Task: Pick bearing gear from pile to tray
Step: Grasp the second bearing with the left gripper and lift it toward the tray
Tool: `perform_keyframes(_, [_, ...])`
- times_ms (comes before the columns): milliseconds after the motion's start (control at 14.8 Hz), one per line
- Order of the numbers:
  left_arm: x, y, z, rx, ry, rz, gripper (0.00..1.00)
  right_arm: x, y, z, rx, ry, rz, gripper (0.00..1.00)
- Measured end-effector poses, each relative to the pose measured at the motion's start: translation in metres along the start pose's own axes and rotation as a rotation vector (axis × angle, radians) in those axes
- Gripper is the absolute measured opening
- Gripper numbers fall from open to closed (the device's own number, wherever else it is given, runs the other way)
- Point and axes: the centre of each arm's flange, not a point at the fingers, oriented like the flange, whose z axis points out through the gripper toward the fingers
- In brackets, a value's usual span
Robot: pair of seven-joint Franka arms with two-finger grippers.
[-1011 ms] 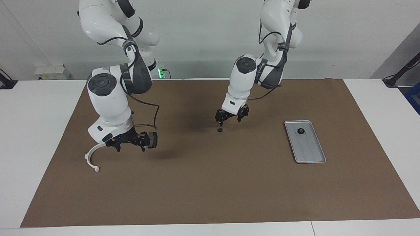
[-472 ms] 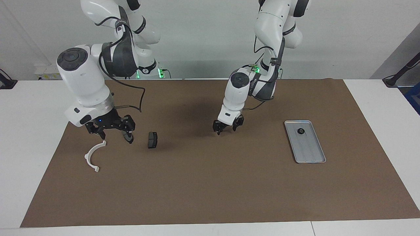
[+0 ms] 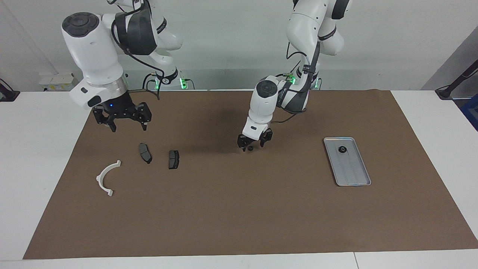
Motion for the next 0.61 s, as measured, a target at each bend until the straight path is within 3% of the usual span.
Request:
perform_keyframes(270, [-0.005,-0.001,0.006,0.009,-0.006,0.001,0.9,-0.031,-0.008,-0.018,-0.01,0.0,-0.004,1.0])
perform_keyframes(606, [-0.007,-0.008,0.016,0.017,-0.009,-0.004,0.7,-0.04,0.0,-0.007,-0.012,-0.028,0.01,1.0])
